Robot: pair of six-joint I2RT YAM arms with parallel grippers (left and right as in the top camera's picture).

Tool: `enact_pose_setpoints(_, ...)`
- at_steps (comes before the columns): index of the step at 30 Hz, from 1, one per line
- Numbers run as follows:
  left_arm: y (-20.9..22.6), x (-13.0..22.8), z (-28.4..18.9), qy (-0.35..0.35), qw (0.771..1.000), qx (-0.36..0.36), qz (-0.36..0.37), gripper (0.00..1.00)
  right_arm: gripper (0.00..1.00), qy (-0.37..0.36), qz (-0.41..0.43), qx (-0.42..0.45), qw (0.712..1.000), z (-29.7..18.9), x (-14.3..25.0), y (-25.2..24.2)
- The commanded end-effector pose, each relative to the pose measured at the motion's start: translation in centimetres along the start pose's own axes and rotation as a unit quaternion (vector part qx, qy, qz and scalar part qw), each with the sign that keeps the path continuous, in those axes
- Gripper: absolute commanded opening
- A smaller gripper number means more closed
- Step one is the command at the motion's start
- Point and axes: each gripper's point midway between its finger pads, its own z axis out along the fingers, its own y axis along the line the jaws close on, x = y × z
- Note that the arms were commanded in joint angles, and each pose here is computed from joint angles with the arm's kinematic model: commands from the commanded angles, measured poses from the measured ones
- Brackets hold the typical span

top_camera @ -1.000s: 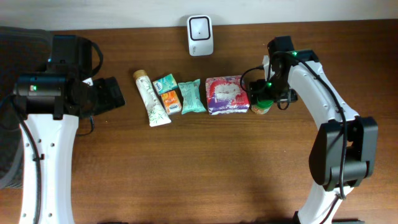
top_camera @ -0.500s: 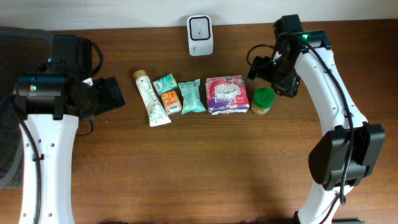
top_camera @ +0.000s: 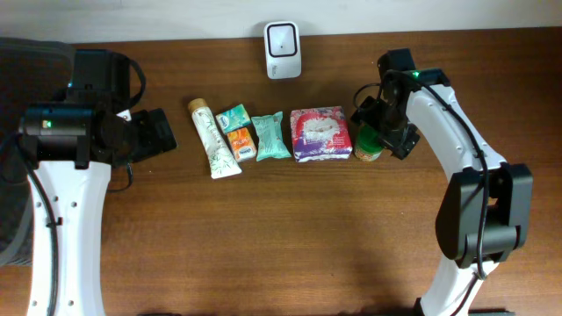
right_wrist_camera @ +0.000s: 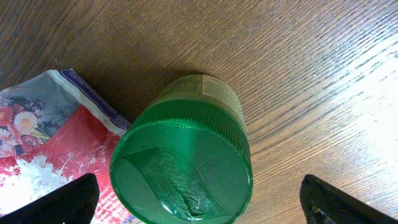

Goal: Scan the item barcode
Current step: 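Grasp the green-lidded jar with the right gripper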

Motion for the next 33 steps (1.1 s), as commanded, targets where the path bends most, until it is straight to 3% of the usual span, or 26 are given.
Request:
enact_pose_setpoints(1,0.2,-0.2,-0.5,-0.010,1.000,0.001,-0.009,0.99,0.99,0.003,0.012,0.011,1.000,0.8,0.3,-0.3)
enact_pose_setpoints(4,0.2,-0.2,-0.5,-0.010,1.000,0.001,-0.010,0.99,1.00,0.007,0.014,0.015,1.000,1.4,0.6,-0.7)
enact_pose_setpoints(10,0.2,-0.2,-0.5,-0.010,1.000,0.001,-0.009,0.99,0.83,0.010,0.011,0.015,1.000,2.2,0.9,-0.9)
enact_pose_setpoints(14,0.2,-0.2,-0.5,-0.010,1.000,0.001,-0.009,0.99,0.73,0.005,-0.127,0.002,0.992,1.8,0.5,-0.2)
enact_pose_setpoints(17,0.2,-0.2,-0.5,-0.010,1.000,0.001,-0.009,0.99,0.69,0.015,-0.274,-0.037,0.961,0.6,0.9,1.4)
enact_pose_setpoints(19,0.2,-0.2,-0.5,-0.010,1.000,0.001,-0.010,0.99,0.65,0.017,-0.326,-0.040,0.944,0.1,1.0,1.5)
enact_pose_setpoints(25,0.2,-0.2,-0.5,-0.010,1.000,0.001,-0.010,0.99,0.66,0.034,-0.396,-0.018,0.918,0.1,1.5,0.1)
enact_pose_setpoints(27,0.2,-0.2,-0.5,-0.010,1.000,0.001,-0.010,0.99,0.66,0.019,-0.403,0.031,0.915,0.1,0.5,-1.3)
enact_pose_setpoints(28,0.2,-0.2,-0.5,-0.010,1.000,0.001,-0.010,0.99,0.69,0.021,-0.414,0.034,0.909,0.1,0.5,-1.4)
enact_pose_setpoints(30,0.2,-0.2,-0.5,-0.010,1.000,0.001,-0.009,0.99,0.99,0.018,-0.378,0.029,0.925,-0.6,0.4,-1.0)
enact_pose_setpoints(33,0.2,-0.2,-0.5,-0.010,1.000,0.001,-0.010,0.99,0.98,0.011,-0.280,0.010,0.960,-2.9,0.1,0.3)
